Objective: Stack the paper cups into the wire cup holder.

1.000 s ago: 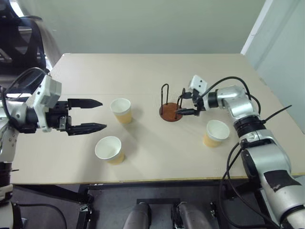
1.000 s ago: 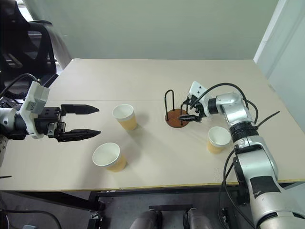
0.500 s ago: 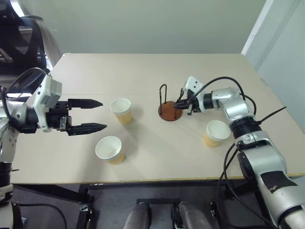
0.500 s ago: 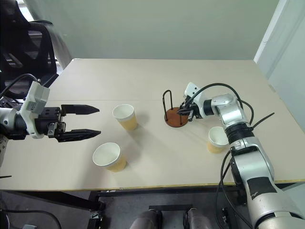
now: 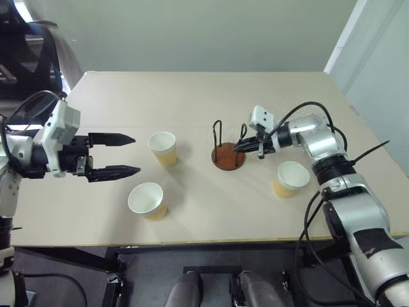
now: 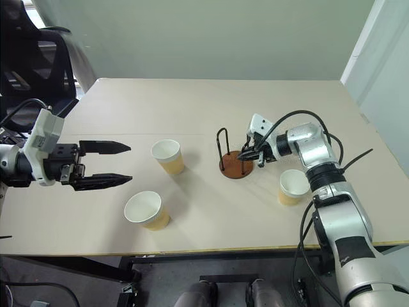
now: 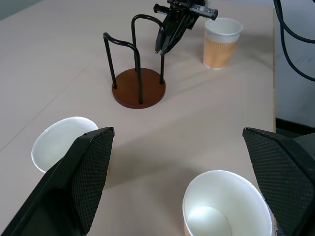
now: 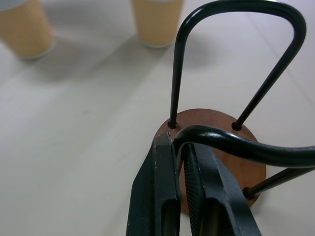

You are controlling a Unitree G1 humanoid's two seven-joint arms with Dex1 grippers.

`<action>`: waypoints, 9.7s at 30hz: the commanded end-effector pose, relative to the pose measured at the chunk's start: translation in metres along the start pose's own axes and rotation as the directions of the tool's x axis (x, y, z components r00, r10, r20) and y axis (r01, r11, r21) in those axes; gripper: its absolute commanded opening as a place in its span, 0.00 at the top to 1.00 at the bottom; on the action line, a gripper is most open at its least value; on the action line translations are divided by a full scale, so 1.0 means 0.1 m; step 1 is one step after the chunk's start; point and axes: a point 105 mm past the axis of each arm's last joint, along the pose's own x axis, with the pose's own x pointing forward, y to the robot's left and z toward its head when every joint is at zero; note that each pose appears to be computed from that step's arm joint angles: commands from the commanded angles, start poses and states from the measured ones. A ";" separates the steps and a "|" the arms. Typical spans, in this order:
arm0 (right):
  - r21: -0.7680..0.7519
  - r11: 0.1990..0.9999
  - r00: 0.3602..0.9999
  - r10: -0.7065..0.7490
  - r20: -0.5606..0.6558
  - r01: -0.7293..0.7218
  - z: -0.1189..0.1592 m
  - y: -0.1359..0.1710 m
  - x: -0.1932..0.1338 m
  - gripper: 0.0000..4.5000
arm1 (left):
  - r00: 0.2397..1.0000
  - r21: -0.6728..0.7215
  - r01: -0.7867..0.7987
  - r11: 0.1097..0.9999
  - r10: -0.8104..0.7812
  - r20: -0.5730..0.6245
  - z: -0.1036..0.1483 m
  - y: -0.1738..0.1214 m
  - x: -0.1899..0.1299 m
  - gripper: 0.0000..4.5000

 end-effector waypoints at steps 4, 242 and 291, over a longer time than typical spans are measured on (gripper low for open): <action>-0.083 0.991 0.993 0.109 0.035 -0.106 0.30 0.07 -0.16 0.99 | 1.000 0.041 -0.007 0.999 0.008 -0.009 0.10 0.01 -0.07 0.00; -0.496 0.856 0.989 0.133 -0.064 -0.147 1.17 0.48 -0.50 0.01 | 0.974 0.027 0.123 0.992 -0.126 0.187 0.33 0.13 0.19 0.00; -0.205 0.979 0.973 0.058 0.224 -0.011 1.01 0.23 -1.01 0.01 | 0.789 0.627 0.286 0.725 0.193 -0.583 0.00 0.88 0.50 0.00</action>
